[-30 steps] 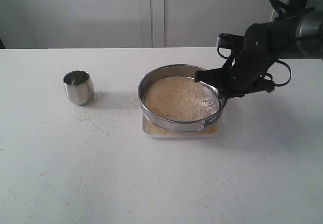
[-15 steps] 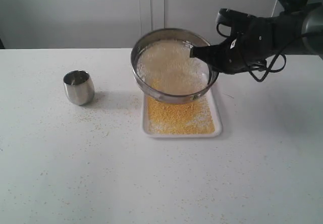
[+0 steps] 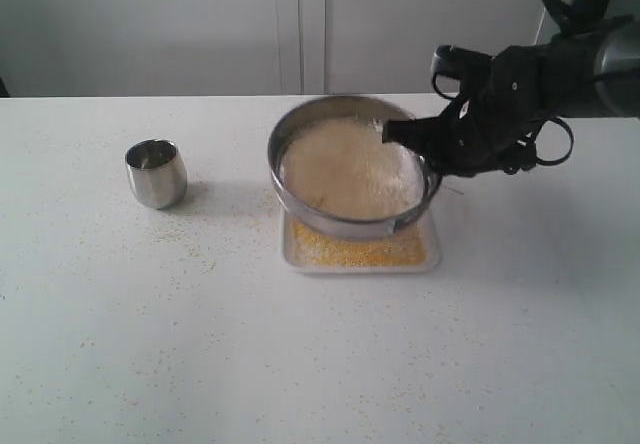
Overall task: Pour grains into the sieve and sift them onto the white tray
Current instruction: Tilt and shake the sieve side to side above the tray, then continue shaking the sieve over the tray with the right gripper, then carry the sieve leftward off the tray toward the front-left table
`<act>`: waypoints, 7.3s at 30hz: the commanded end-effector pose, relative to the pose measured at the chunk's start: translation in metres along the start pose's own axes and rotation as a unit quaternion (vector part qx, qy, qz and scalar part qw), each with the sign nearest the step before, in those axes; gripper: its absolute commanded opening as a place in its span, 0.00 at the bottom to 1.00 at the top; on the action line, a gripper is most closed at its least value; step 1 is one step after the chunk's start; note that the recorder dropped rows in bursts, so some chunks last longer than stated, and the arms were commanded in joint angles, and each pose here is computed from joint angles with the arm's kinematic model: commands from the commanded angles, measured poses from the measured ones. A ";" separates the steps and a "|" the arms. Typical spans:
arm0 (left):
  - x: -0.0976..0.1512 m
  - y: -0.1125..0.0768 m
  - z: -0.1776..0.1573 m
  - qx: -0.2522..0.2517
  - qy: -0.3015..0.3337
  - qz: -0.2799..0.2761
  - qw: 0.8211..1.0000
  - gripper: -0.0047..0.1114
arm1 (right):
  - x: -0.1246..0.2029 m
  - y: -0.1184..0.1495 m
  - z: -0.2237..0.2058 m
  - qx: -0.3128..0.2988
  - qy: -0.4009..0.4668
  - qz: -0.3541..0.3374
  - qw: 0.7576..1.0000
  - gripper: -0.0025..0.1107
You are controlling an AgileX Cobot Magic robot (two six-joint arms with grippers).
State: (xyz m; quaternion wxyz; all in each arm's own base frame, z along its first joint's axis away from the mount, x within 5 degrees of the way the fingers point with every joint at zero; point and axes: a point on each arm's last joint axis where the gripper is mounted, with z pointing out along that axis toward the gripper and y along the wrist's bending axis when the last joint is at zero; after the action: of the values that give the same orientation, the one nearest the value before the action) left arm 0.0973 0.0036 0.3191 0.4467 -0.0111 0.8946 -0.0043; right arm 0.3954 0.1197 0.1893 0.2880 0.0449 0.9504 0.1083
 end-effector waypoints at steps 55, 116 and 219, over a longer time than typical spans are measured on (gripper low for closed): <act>0.002 0.000 -0.001 0.000 0.001 0.001 1.000 0.04 | -0.005 0.022 -0.025 0.006 0.039 -0.020 0.999 0.02; 0.002 0.000 -0.001 0.000 0.001 0.001 1.000 0.04 | -0.011 0.034 -0.028 -0.026 0.119 -0.030 0.992 0.02; 0.002 0.000 -0.001 0.000 0.001 0.001 1.000 0.04 | 0.046 0.081 -0.168 -0.051 0.069 -0.048 0.995 0.02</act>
State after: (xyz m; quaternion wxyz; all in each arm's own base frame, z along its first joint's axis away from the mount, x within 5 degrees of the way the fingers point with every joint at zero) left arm 0.0972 0.0037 0.3191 0.4466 -0.0108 0.8947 -0.0031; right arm 0.2724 0.1651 0.3132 0.2117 -0.0312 0.9695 0.1192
